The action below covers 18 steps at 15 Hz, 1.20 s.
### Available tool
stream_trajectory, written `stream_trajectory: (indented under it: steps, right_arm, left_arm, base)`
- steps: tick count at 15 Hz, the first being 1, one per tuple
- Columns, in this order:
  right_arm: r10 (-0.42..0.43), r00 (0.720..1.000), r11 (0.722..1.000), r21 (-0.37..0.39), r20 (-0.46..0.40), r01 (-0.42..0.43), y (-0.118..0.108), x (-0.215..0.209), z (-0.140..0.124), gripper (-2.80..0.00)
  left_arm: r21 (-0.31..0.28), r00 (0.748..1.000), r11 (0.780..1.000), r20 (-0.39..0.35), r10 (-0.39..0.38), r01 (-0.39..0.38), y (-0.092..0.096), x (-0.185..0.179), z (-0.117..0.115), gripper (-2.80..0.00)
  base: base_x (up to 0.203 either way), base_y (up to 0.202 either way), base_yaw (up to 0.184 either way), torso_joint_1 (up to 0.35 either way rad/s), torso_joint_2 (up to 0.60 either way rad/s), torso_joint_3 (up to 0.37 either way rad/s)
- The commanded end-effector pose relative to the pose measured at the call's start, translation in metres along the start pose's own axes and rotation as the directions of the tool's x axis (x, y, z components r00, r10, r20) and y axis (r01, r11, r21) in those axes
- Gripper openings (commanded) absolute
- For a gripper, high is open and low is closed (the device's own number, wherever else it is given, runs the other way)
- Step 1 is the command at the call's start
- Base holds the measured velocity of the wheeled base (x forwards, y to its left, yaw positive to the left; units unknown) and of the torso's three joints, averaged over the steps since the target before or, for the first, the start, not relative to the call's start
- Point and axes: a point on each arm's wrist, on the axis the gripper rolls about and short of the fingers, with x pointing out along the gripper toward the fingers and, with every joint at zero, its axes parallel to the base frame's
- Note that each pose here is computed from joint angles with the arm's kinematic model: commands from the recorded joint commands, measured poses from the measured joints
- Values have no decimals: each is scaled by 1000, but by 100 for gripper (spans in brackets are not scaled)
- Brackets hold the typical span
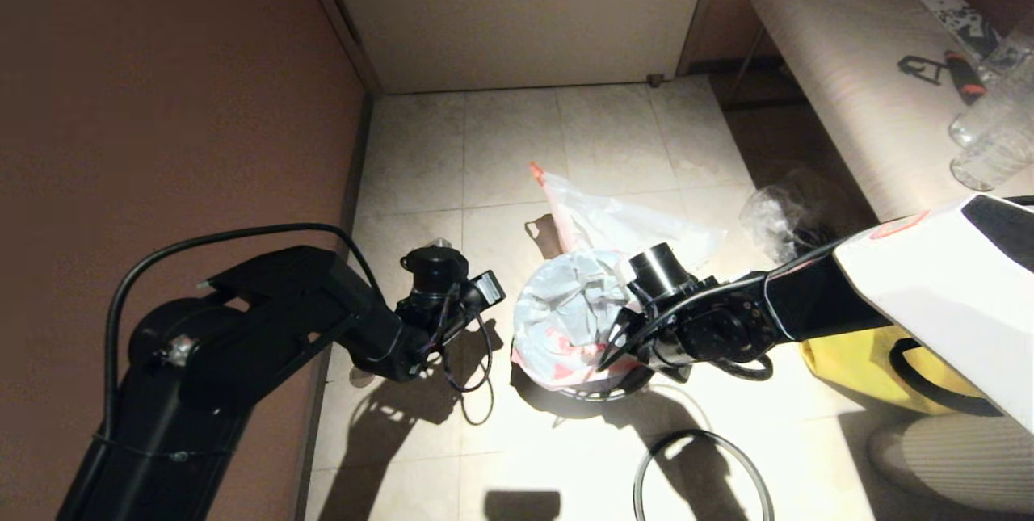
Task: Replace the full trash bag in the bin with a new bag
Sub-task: Put the new garbage bag on the trash can
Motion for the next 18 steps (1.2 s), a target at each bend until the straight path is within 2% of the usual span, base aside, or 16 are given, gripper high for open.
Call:
stream_trajectory:
  steps: [1, 4, 5, 6, 9, 13, 18]
  right_arm:
    - [-30, 999, 999, 11, -17, 30, -5, 14, -5, 0]
    - [-42, 999, 999, 21, -16, 43, -9, 27, -4, 0]
    - [-45, 999, 999, 24, -14, 46, -9, 30, -2, -42]
    - [-45, 999, 999, 30, -7, 45, -10, 33, 2, -280]
    - [-44, 999, 998, 34, 1, 44, -10, 36, 5, -280]
    - [-43, 999, 998, 36, 2, 43, -10, 28, 7, -280]
    - [-78, 997, 997, 27, -29, 78, -24, 10, -1, -280]
  left_arm:
    - [-3, 1000, 1000, 3, 3, -3, 2, 2, -2, -280]
    - [0, 1000, 1000, 5, 12, -12, 3, 4, -3, -280]
    - [0, 1000, 1000, 10, 17, -17, 2, 4, -3, -280]
    - [2, 1000, 1000, 10, 20, -20, 2, 5, -5, -280]
    - [25, 999, 999, 14, 32, -33, 3, 6, -7, -280]
    - [27, 999, 999, 20, 37, -38, 2, 8, -8, -280]
    - [27, 999, 999, 21, 37, -37, 2, 9, -8, -280]
  base:
    - [0, 0, 0, 0, 0, 0]
    - [0, 0, 0, 0, 0, 0]
    - [0, 0, 0, 0, 0, 0]
    - [0, 0, 0, 0, 0, 0]
    - [0, 0, 0, 0, 0, 0]
    - [0, 0, 0, 0, 0, 0]
    - [0, 0, 0, 0, 0, 0]
